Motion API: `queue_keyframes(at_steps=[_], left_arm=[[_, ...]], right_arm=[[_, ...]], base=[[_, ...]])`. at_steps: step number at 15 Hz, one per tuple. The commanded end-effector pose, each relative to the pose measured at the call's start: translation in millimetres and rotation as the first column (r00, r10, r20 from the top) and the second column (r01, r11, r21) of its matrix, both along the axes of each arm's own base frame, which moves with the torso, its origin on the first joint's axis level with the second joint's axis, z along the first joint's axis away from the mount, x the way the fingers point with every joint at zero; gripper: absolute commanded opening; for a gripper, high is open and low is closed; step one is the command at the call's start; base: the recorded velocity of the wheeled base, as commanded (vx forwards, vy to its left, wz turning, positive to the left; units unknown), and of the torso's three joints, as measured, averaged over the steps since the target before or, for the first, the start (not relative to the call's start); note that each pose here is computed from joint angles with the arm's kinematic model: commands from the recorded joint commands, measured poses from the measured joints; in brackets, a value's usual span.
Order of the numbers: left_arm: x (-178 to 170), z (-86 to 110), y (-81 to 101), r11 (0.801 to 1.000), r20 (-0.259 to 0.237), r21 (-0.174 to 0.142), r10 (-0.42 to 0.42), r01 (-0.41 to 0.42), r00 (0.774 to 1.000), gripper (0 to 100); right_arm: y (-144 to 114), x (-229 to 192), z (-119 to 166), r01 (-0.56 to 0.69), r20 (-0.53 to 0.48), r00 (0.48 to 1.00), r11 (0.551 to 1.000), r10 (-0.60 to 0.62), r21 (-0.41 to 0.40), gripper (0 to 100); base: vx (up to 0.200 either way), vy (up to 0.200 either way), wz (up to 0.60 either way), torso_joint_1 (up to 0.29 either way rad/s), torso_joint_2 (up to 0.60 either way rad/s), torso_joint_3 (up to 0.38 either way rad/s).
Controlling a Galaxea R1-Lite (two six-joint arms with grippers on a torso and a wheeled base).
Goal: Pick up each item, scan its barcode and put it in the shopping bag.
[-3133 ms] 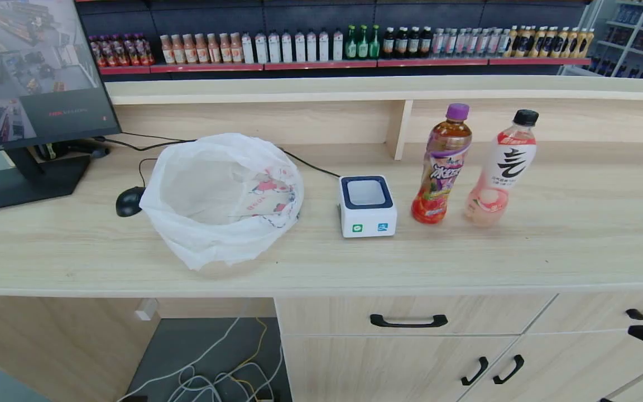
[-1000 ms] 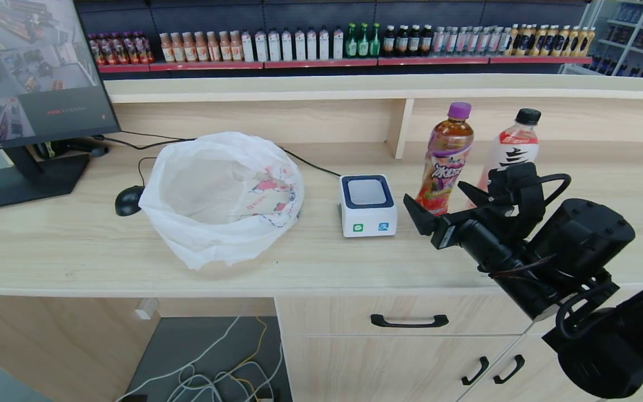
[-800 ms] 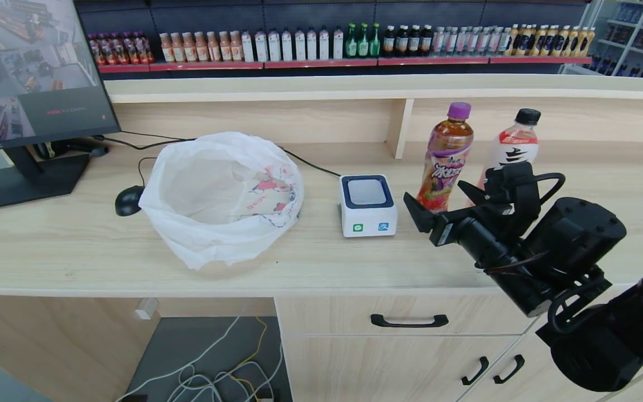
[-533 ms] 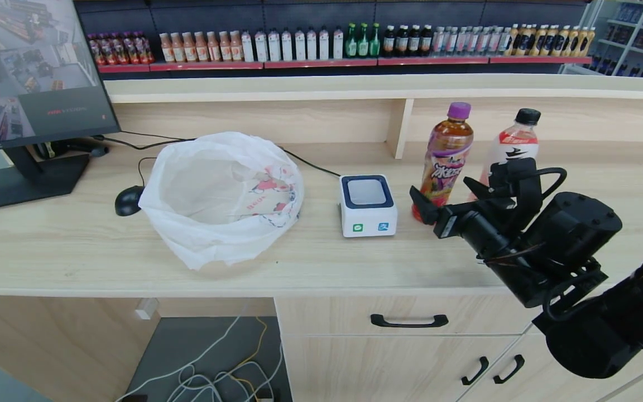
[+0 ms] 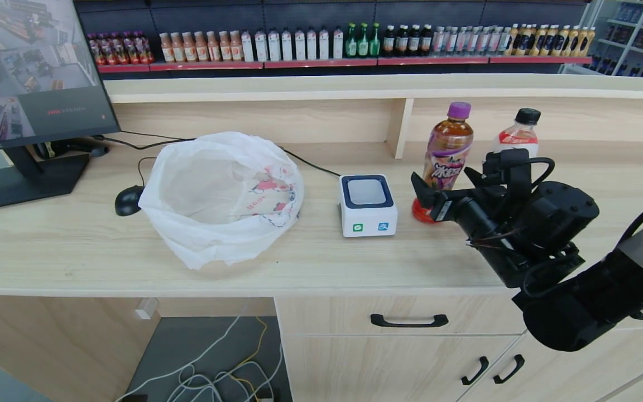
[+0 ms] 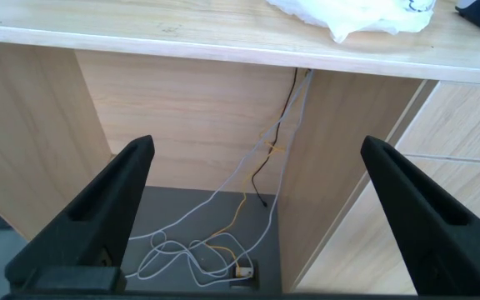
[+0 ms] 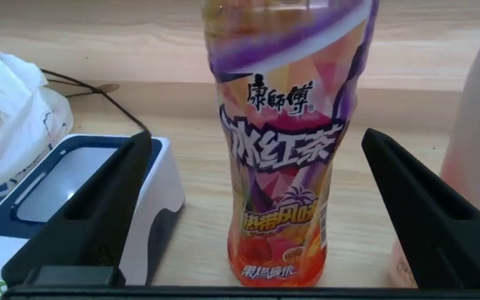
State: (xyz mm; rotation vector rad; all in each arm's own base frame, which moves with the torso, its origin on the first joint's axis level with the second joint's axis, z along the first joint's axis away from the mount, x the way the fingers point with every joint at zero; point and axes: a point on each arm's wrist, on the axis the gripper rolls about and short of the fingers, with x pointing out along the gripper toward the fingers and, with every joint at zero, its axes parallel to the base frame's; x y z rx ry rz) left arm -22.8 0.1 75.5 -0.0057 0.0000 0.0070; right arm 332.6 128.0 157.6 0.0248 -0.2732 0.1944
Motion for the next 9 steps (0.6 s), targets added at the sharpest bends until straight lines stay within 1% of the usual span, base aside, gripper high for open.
queue_keyframes(at_steps=[1, 6, 9], left_arm=[[0, 0.0, 0.0, 1.000, 0.000, 0.000, 0.001, -0.001, 1.000, 100], [0, 0.0, 0.0, 1.000, 0.000, 0.000, 0.001, -0.001, 1.000, 100], [0, 0.0, 0.0, 1.000, 0.000, 0.000, 0.001, -0.001, 1.000, 100]], right_arm=[[-2, 8, -3, 0.016, -0.001, 1.000, 1.000, -0.016, 0.000, 100], [-2, 29, 0, 0.034, 0.039, 0.999, 0.999, -0.035, 0.015, 100], [-3, 33, -5, 0.046, 0.032, 0.998, 0.999, -0.047, 0.014, 100]], base=[[0.000, 0.000, 0.00, 0.000, 0.00, 0.000], [0.000, 0.000, 0.00, 0.000, 0.00, 0.000], [0.000, 0.000, 0.00, 0.000, 0.00, 0.000]])
